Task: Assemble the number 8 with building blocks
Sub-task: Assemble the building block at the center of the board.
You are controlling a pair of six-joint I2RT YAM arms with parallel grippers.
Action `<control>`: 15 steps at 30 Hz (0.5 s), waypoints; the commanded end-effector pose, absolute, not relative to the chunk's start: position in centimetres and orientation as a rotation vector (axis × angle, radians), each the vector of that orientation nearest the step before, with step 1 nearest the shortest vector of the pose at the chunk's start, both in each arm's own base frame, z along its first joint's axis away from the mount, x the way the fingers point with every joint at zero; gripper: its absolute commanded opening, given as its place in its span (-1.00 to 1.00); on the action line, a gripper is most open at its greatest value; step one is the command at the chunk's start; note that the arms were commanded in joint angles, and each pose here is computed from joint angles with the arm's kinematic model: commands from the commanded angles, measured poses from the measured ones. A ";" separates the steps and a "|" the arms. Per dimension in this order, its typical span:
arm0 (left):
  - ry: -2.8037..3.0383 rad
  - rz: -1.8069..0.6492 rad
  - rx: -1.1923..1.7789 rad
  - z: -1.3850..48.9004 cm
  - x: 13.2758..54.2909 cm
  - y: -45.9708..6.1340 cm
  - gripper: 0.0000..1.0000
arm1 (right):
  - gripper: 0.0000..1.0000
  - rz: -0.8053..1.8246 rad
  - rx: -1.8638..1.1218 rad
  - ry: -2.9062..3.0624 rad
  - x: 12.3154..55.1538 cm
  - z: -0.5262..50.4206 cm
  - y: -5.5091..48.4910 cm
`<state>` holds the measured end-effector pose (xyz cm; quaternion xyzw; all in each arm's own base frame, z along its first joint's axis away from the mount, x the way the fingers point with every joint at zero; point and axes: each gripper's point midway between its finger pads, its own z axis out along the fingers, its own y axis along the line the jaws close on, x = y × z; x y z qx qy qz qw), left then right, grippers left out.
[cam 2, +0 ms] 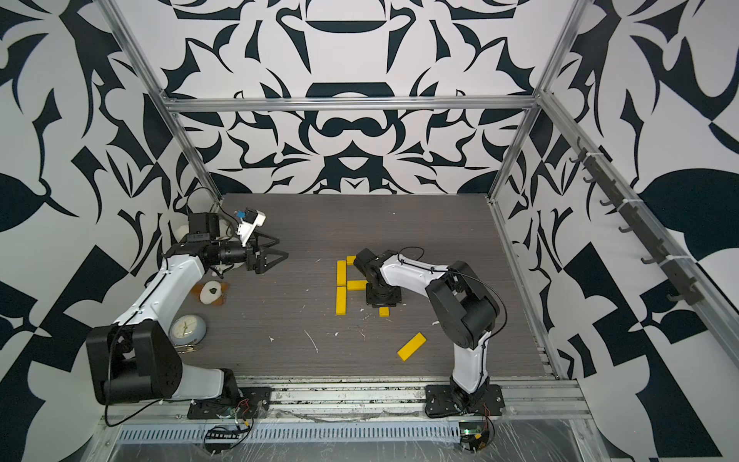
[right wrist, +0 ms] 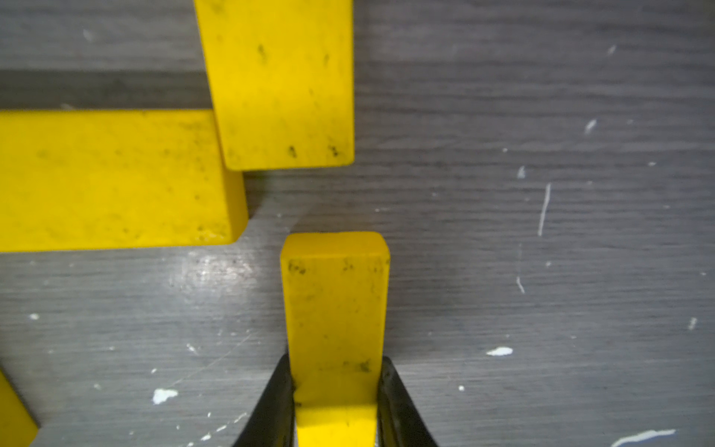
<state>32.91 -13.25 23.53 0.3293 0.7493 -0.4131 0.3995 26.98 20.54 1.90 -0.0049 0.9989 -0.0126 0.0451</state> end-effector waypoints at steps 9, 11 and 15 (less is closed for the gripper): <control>1.861 -1.054 0.850 24.8 32.4 -13.4 0.99 | -0.46 -0.040 -0.008 3.002 27.4 4.1 20.6; 1.861 -1.050 0.849 24.8 32.4 -13.3 0.99 | -0.46 -0.042 -0.017 3.005 27.3 4.1 20.8; 1.860 -1.052 0.851 24.8 32.4 -13.3 0.99 | -0.46 -0.028 -0.026 2.995 27.4 4.5 21.3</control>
